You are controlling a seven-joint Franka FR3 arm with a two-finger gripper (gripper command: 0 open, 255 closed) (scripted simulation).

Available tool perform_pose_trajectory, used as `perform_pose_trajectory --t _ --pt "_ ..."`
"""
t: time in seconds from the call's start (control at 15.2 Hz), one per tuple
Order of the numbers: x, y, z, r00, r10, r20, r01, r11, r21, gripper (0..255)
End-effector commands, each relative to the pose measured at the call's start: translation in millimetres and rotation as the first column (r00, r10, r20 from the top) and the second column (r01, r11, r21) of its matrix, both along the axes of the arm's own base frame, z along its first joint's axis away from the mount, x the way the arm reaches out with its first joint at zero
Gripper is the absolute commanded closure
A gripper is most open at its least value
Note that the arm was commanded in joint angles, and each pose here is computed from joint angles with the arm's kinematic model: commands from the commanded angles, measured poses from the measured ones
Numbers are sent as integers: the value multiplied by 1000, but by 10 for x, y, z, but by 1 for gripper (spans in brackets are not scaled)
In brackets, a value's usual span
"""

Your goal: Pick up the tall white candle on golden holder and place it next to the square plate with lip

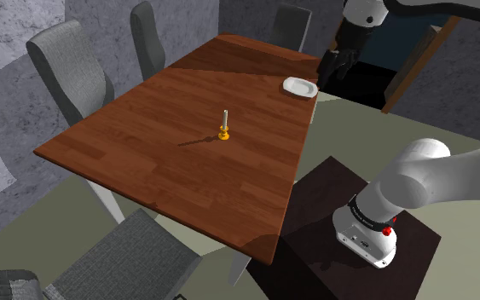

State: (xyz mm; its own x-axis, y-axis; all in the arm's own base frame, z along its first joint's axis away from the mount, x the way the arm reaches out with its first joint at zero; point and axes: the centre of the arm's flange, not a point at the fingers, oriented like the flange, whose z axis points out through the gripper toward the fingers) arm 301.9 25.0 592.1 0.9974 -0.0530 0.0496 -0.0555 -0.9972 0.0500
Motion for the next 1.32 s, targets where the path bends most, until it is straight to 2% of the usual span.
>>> perform_pose_trajectory --t 0.0,1.25 --pt "0 0 0 1000 0 0 0 1000 0 0" --pt "1910 642 -1484 998 -67 -5 67 997 32 0"
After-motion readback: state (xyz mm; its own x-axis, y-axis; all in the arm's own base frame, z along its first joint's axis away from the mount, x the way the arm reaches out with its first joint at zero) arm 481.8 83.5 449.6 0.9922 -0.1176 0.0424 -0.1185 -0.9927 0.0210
